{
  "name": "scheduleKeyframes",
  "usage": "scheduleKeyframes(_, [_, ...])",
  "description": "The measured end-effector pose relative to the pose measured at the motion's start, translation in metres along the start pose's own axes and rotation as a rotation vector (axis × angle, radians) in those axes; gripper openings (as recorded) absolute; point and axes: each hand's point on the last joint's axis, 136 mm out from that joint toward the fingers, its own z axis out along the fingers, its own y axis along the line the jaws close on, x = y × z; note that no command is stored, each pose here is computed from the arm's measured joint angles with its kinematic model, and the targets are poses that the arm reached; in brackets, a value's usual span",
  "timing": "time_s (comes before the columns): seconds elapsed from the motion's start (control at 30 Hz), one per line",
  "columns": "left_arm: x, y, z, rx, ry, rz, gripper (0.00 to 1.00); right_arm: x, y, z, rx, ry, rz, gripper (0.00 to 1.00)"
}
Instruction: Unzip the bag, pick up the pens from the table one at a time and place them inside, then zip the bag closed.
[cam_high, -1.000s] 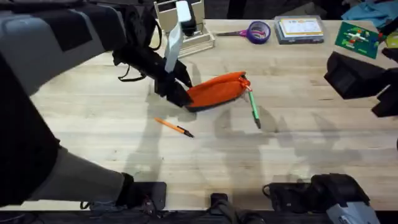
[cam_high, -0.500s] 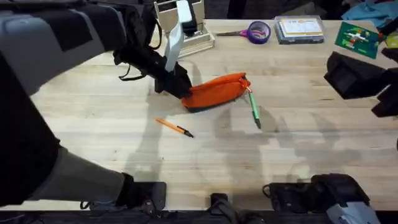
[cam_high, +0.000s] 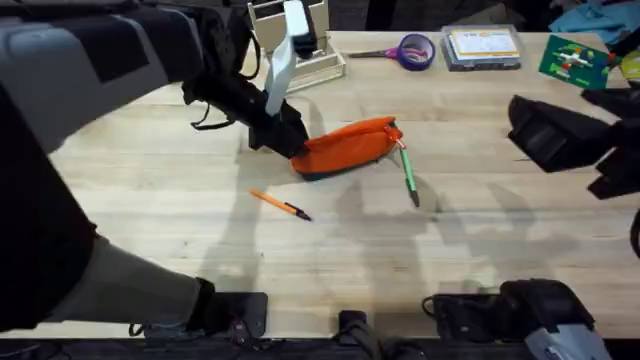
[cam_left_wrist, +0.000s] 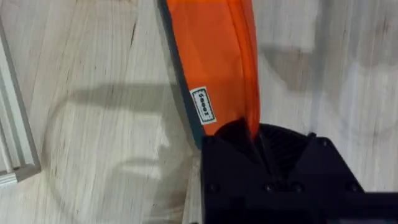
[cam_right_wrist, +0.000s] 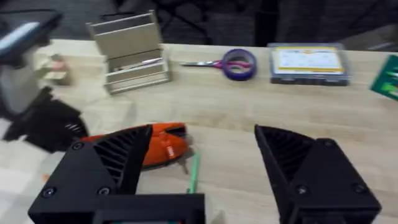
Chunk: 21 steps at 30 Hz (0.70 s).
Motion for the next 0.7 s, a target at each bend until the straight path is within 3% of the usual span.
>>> scheduleKeyframes(0.33, [0.000, 0.000, 0.000, 0.000, 0.000, 0.000, 0.043, 0.012, 0.027, 0.002, -0.160, 0.060, 0.028, 0.998])
scheduleKeyframes(0.7, [0.000, 0.000, 0.000, 0.000, 0.000, 0.000, 0.043, 0.031, 0.030, 0.011, -0.189, 0.172, 0.091, 0.997])
